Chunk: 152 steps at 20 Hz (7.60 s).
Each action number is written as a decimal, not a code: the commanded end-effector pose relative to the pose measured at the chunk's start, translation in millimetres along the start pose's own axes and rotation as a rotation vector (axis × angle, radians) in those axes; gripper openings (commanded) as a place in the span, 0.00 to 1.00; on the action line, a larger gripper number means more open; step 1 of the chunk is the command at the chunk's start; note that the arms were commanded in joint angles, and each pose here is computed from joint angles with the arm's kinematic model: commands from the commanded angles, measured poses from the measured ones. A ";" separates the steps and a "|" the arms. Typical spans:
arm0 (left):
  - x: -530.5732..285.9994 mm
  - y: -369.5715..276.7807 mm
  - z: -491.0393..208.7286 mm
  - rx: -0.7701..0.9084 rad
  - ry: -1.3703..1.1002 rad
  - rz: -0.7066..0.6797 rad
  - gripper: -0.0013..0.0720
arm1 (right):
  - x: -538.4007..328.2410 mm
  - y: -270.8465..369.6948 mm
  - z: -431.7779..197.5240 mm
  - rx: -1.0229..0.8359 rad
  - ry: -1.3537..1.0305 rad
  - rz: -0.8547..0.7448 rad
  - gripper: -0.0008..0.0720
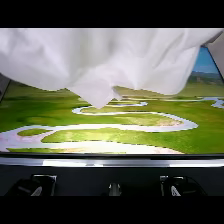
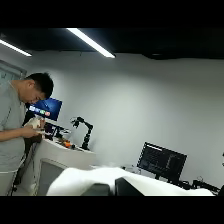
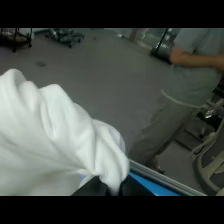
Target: Fold the shirts.
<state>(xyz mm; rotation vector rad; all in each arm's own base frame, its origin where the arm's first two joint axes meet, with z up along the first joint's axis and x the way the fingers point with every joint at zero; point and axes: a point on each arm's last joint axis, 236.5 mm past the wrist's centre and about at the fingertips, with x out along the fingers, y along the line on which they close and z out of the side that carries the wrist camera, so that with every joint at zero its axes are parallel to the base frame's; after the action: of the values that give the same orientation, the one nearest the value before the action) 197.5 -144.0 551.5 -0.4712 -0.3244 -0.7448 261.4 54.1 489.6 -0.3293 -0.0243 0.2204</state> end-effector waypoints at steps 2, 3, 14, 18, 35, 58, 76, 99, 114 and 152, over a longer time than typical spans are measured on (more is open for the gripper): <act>-13.2 -17.6 4.8 0.052 0.030 -0.022 0.05 | -62.3 -23.6 9.8 -0.023 -0.006 -0.127 0.04; -8.2 -10.9 -3.9 0.059 0.060 -0.010 0.05 | -58.4 -23.8 -2.8 -0.027 0.048 -0.124 0.04; -36.7 243.3 -393.8 -0.361 0.929 0.617 0.05 | 84.5 122.8 -399.0 0.153 1.085 0.371 0.04; -58.5 290.2 -455.4 -0.463 1.023 0.733 0.05 | 155.7 167.4 -441.3 0.404 0.964 0.380 0.05; -211.4 258.4 -521.7 -0.755 1.503 0.836 0.88 | 139.6 87.1 -541.9 0.763 1.133 0.405 0.78; -8.0 213.1 -340.7 -0.140 0.898 0.359 0.05 | 207.5 25.8 -314.3 0.306 0.549 0.304 0.04; 12.3 119.1 -54.1 0.256 0.280 0.383 0.05 | 36.3 -14.2 -108.4 -0.106 0.252 0.013 0.04; -176.5 325.8 -449.3 -0.407 1.638 0.845 0.62 | 161.7 61.1 -491.9 0.417 1.145 0.419 0.58; -252.3 246.0 -556.2 -0.821 1.561 0.816 0.75 | 72.4 107.1 -566.6 0.741 1.317 0.521 0.67; -49.3 -17.9 128.0 0.423 -0.222 0.285 0.05 | -67.2 -56.7 48.6 -0.205 -0.256 -0.360 0.04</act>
<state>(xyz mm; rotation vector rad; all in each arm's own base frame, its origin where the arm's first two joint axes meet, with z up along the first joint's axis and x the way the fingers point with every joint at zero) 268.2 -77.8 536.2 -0.2687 -0.1889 -0.3756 325.4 -5.1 442.8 -0.3994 0.0108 0.0917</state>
